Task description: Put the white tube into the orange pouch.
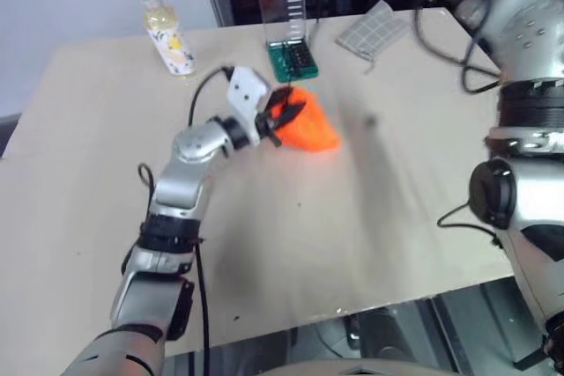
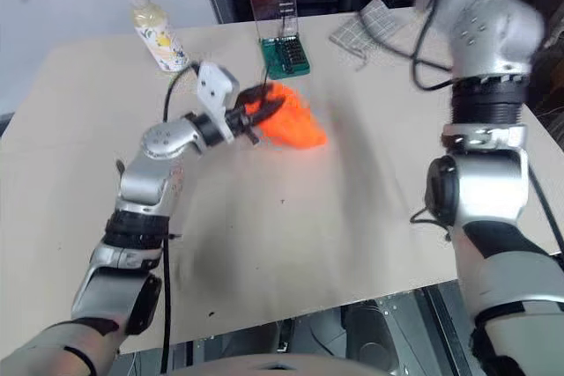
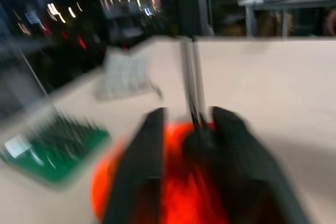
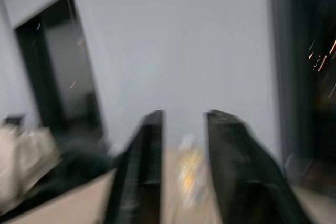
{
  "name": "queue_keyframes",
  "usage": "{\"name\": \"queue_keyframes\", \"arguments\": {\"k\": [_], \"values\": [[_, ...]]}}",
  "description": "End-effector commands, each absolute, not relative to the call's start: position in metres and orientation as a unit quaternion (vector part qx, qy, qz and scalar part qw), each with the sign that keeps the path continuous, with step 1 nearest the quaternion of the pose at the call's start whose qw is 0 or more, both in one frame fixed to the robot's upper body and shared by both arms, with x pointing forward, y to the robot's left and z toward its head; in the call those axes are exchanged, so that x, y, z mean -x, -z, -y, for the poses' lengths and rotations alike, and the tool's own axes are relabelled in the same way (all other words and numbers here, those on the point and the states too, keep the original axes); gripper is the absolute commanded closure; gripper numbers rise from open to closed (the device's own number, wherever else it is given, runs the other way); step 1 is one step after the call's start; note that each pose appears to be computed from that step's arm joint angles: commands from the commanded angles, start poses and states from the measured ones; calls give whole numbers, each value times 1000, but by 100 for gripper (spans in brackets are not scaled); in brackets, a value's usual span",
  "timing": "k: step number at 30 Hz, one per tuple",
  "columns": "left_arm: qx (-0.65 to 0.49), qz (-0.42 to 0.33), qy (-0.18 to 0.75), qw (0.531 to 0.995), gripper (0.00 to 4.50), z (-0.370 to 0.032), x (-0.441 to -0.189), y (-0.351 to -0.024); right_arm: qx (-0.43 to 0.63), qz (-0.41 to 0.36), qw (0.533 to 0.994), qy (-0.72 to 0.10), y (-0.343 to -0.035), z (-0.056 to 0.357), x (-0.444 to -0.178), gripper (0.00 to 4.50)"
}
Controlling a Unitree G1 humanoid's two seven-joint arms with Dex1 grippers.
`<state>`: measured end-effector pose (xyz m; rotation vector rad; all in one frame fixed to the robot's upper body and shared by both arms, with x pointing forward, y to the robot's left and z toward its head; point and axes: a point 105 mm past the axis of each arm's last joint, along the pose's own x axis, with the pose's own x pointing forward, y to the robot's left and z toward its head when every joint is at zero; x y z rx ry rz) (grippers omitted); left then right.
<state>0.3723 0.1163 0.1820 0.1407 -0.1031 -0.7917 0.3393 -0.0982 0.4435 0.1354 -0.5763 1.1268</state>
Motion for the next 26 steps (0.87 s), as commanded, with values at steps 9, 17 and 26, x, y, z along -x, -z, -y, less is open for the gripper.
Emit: {"name": "queue_keyframes", "arguments": {"k": [9, 17, 26], "values": [[-5, -86, 437, 896, 122, -168, -270, -158, -7, 28, 811, -584, -281, 105, -306, 136], [-43, -165, 293, 941, 122, -225, -239, -111, 52, -64, 875, -477, -167, 150, -306, 136], [-49, -191, 245, 949, 122, -242, -199, -92, 84, -115, 882, -449, -116, 207, -283, 136]]}}
